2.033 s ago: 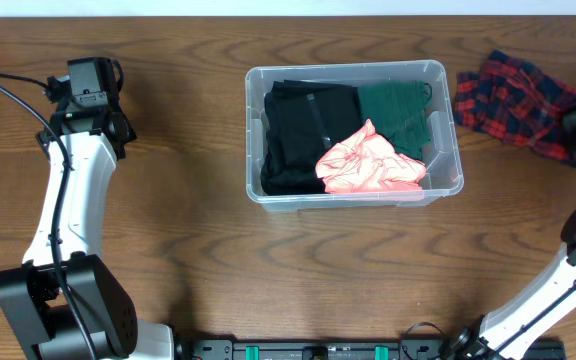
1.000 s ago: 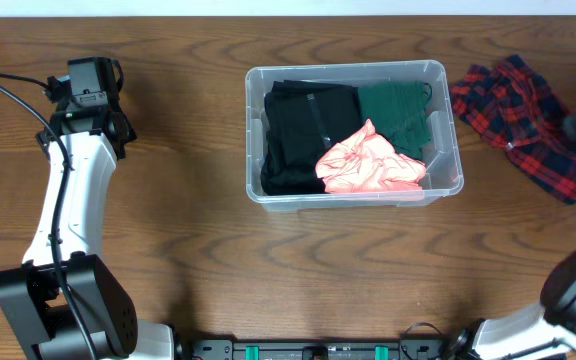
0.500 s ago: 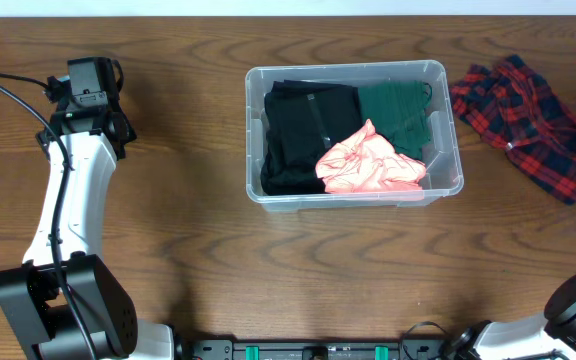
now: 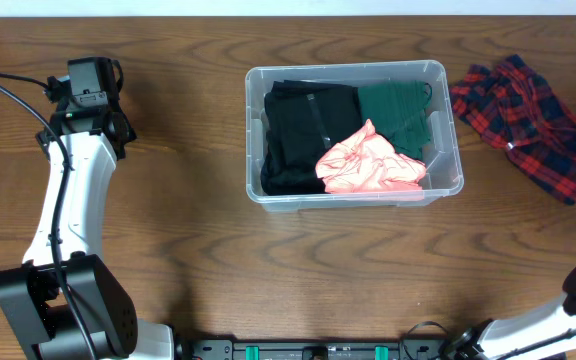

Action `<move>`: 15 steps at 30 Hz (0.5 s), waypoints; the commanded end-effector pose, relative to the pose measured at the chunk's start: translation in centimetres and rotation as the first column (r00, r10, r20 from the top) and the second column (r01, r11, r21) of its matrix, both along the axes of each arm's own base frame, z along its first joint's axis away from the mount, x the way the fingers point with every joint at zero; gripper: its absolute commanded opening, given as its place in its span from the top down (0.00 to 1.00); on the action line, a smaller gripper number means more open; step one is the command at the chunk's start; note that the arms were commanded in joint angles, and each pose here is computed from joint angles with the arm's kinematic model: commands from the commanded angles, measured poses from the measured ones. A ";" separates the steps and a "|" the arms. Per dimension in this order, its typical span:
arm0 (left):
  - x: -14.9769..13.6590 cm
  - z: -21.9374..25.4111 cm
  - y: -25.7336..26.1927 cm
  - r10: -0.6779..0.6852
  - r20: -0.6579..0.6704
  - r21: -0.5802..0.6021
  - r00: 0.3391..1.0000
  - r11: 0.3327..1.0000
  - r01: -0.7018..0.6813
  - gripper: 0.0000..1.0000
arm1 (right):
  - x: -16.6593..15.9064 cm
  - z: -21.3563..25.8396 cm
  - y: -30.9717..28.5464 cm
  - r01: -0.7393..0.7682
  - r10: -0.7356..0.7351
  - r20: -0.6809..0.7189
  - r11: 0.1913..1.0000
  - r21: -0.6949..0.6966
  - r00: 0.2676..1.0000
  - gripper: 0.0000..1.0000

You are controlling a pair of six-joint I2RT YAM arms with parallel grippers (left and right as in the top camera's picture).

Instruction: Pack container

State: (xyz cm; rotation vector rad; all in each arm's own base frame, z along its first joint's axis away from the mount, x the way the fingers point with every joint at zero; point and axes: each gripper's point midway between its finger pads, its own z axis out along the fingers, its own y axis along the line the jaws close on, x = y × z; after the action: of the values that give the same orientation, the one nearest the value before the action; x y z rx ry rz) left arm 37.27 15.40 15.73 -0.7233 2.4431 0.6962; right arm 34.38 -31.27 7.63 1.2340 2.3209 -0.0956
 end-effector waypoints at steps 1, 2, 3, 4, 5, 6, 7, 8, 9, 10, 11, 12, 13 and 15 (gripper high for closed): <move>0.0 1.1 0.4 0.004 0.014 0.021 1.000 1.000 -0.004 0.02 | 1.0 -2.1 0.8 -0.114 0.114 0.007 0.993 0.043 0.993 0.22; 0.0 1.1 0.4 0.004 0.014 0.021 1.000 1.000 -0.004 0.02 | 1.2 -2.7 0.9 -0.123 0.123 0.011 0.991 0.053 0.992 0.19; 0.0 1.1 0.4 0.004 0.014 0.021 1.000 1.000 -0.004 0.02 | 1.3 -3.2 0.9 -0.124 0.124 0.009 0.990 0.060 0.992 0.18; 0.0 1.1 0.4 0.004 0.014 0.021 1.000 1.000 -0.004 0.02 | 1.3 -3.9 0.8 -0.124 0.124 0.005 0.990 0.065 0.992 0.16; 0.0 1.1 0.4 0.004 0.014 0.021 1.000 1.000 -0.004 0.02 | 1.4 -4.3 0.8 -0.123 0.123 0.003 0.990 0.068 0.992 0.14; 0.0 1.1 0.4 0.004 0.014 0.021 1.000 1.000 -0.004 0.02 | 1.5 -4.8 0.7 -0.122 0.123 0.000 0.990 0.072 0.992 0.13; 0.0 1.1 0.4 0.004 0.014 0.021 1.000 1.000 -0.004 0.02 | 1.5 -5.3 0.7 -0.120 0.120 -0.002 0.990 0.078 0.993 0.11; 0.0 1.1 0.4 0.004 0.014 0.021 1.000 1.000 -0.004 0.02 | 1.6 -5.7 0.7 -0.108 0.108 -0.002 0.990 0.087 0.994 0.11; 0.0 1.1 0.4 0.004 0.014 0.021 1.000 1.000 -0.004 0.02 | 1.6 -6.0 0.7 -0.095 0.095 0.001 0.991 0.094 0.995 0.10; 0.0 1.1 0.4 0.004 0.014 0.021 1.000 1.000 -0.004 0.02 | 1.7 -6.4 0.6 -0.071 0.071 0.004 0.992 0.106 0.998 0.10; 0.0 1.1 0.4 0.004 0.014 0.021 1.000 1.000 -0.004 0.02 | 1.7 -6.5 0.6 -0.055 0.054 0.008 0.992 0.114 0.999 0.10; 0.0 1.1 0.4 0.004 0.014 0.021 1.000 1.000 -0.004 0.02 | 1.7 -6.8 0.5 -0.031 0.030 0.012 0.992 0.124 0.999 0.10; 0.0 1.1 0.4 0.004 0.014 0.021 1.000 1.000 -0.004 0.02 | 1.8 -6.9 0.4 -0.011 0.009 0.017 0.991 0.133 1.000 0.10; 0.0 1.1 0.4 0.004 0.014 0.021 1.000 1.000 -0.004 0.02 | 1.8 -7.1 0.4 0.017 -0.021 0.022 0.989 0.147 1.000 0.09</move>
State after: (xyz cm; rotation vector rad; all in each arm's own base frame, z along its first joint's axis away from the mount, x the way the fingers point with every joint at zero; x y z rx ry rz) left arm 37.27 15.40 15.73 -0.7233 2.4431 0.6962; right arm 36.22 -30.81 1.09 1.2292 2.3730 0.0488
